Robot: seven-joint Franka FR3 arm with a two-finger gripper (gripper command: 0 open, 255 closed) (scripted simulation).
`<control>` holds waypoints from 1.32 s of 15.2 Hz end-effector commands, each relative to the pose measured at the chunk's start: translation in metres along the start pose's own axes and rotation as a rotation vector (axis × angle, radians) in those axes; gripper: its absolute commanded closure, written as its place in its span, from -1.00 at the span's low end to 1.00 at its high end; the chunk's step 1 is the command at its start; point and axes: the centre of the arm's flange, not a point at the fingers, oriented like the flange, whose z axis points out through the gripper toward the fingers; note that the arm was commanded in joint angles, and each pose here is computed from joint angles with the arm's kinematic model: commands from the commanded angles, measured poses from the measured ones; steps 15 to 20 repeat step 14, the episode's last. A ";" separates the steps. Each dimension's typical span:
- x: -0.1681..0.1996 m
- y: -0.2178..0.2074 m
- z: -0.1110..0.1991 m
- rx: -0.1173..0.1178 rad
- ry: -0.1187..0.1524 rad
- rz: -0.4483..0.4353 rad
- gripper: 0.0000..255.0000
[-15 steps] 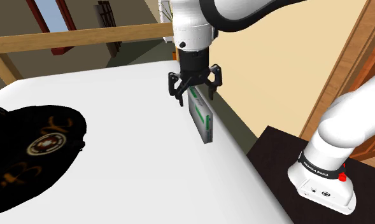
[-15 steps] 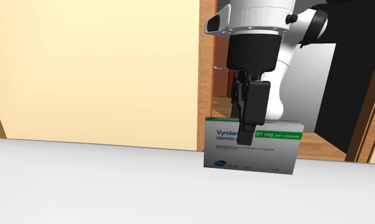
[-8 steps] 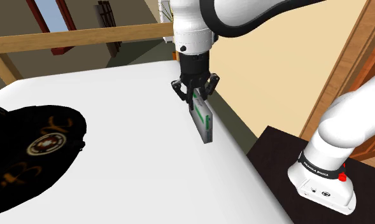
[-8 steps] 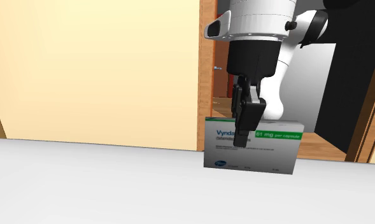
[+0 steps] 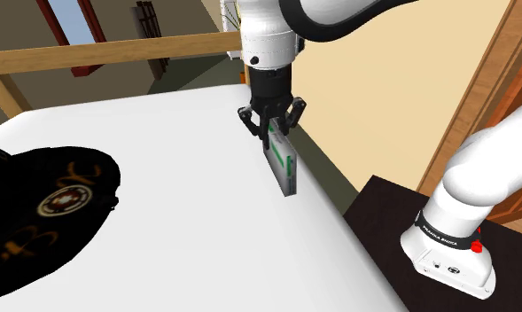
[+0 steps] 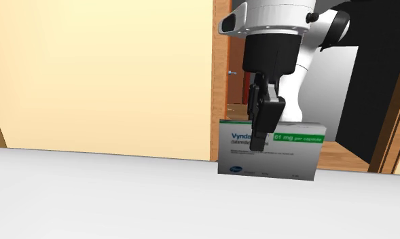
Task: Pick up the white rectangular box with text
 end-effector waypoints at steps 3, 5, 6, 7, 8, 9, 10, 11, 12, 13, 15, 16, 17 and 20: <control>0.002 0.001 -0.021 0.000 0.000 0.000 1.00; 0.002 0.001 -0.031 0.000 0.000 0.000 1.00; 0.003 0.001 -0.037 0.000 0.000 0.000 1.00; 0.003 0.001 -0.042 0.000 0.000 0.000 1.00; 0.003 0.002 -0.047 0.000 0.000 0.000 1.00; 0.003 0.002 -0.052 0.000 0.000 0.000 1.00; 0.004 0.002 -0.058 0.000 0.000 0.000 1.00; 0.004 0.002 -0.063 0.000 0.000 0.000 1.00; 0.004 0.003 -0.068 0.000 0.000 0.000 1.00; 0.004 0.003 -0.069 0.000 0.000 0.000 1.00; 0.004 0.003 -0.069 0.000 0.000 0.000 1.00; 0.004 0.003 -0.069 0.000 0.000 0.000 1.00; 0.004 0.003 -0.069 0.000 0.000 0.000 1.00; 0.004 0.003 -0.069 0.000 0.000 0.000 1.00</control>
